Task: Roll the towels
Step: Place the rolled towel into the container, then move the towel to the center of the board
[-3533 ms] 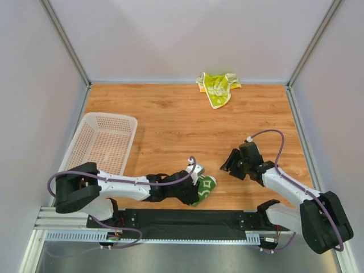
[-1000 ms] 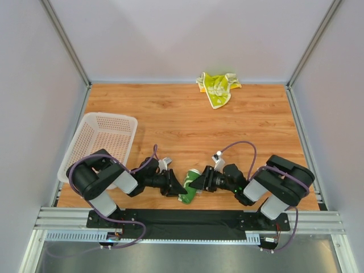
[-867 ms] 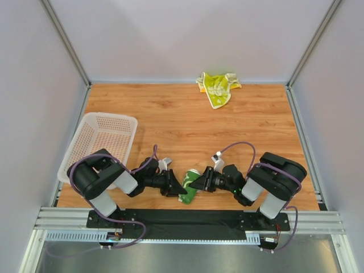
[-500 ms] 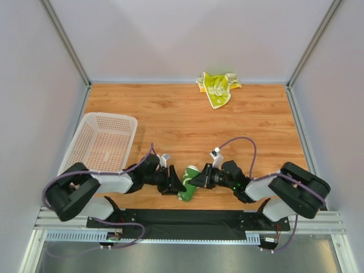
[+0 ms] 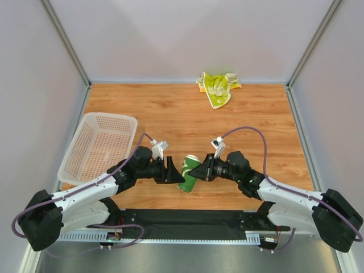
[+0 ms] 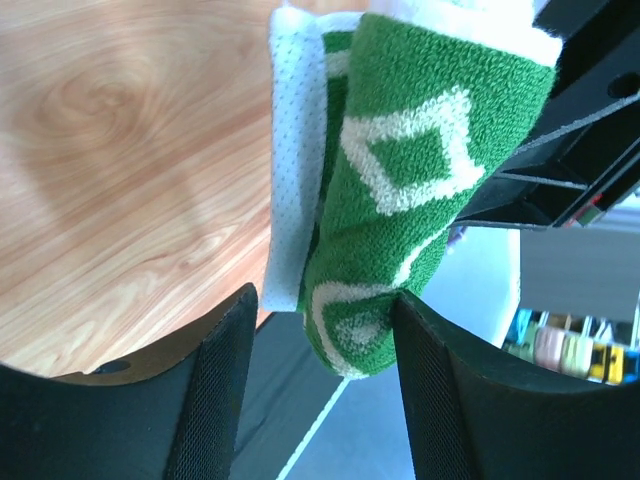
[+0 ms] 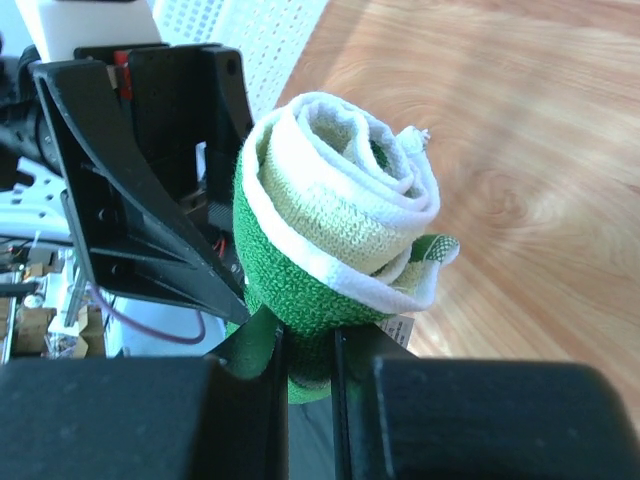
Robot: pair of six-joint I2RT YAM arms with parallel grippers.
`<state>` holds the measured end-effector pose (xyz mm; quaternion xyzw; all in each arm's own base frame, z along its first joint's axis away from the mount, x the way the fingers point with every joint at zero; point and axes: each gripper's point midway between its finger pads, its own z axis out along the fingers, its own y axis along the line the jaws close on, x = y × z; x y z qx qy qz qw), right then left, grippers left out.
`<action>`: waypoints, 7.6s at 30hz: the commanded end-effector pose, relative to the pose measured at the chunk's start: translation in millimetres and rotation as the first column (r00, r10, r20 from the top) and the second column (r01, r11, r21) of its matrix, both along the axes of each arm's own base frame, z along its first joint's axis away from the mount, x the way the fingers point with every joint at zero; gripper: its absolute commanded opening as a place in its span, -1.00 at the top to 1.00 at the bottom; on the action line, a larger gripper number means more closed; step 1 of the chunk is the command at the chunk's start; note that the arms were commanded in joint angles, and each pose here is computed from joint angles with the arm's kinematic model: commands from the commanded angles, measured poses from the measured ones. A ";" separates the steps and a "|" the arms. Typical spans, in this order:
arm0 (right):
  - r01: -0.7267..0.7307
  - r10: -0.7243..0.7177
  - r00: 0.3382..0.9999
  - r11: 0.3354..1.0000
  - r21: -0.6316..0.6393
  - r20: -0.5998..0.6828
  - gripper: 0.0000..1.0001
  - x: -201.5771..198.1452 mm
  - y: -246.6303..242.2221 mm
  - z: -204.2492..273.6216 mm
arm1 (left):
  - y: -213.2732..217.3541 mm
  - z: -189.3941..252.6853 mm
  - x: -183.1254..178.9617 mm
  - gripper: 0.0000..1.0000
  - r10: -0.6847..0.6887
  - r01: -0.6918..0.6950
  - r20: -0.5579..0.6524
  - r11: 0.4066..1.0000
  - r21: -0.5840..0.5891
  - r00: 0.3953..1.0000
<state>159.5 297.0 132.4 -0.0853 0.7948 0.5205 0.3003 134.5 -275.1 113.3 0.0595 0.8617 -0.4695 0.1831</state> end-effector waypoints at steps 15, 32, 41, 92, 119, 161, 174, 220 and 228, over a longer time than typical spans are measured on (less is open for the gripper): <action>-0.326 0.295 0.945 0.863 0.386 0.139 0.99 -53.2 5.4 116.3 | -8.4 41.0 -0.2 -0.26 -0.076 0.104 0.209 0.987 -0.123 0.975; -0.331 0.294 0.943 0.852 0.406 0.153 0.99 -54.4 4.7 128.2 | 2.7 45.0 1.5 1.00 -0.031 0.050 0.212 0.995 -0.087 0.977; -0.150 0.138 0.986 0.976 0.156 0.090 -0.33 -22.3 -2.5 92.7 | 22.9 66.7 8.3 1.00 0.042 -0.037 0.260 0.999 -0.022 0.965; -0.010 0.018 0.999 0.986 -0.167 0.050 -0.41 -15.3 -44.4 51.8 | 321.0 6.1 179.9 1.00 0.987 -0.965 0.023 0.152 0.212 0.161; 0.049 -0.045 0.999 0.973 -0.224 0.020 -0.40 -22.5 -66.1 39.0 | 321.3 -28.3 264.8 1.00 0.981 -0.991 -0.145 0.117 -0.066 0.125; 0.127 -0.093 0.987 0.953 -0.274 0.133 -0.40 -12.3 -84.1 69.2 | 307.1 23.4 238.6 -0.46 0.971 -0.975 -0.094 0.222 0.009 0.220; 0.351 -0.259 0.922 0.873 -0.339 0.287 -0.55 78.1 -98.1 129.5 | 271.1 161.8 172.8 -0.45 0.786 -0.863 0.436 0.503 -0.040 0.438; 0.574 -0.692 0.713 0.671 -0.469 -0.118 0.08 477.4 -198.1 -99.2 | 148.0 91.9 60.0 -0.87 0.220 -0.376 0.432 0.871 0.317 0.874; 0.518 -0.651 0.736 0.719 -0.464 -0.187 1.00 445.4 -185.5 -100.9 | 148.3 90.5 58.7 -0.84 0.219 -0.374 0.428 0.871 0.320 0.877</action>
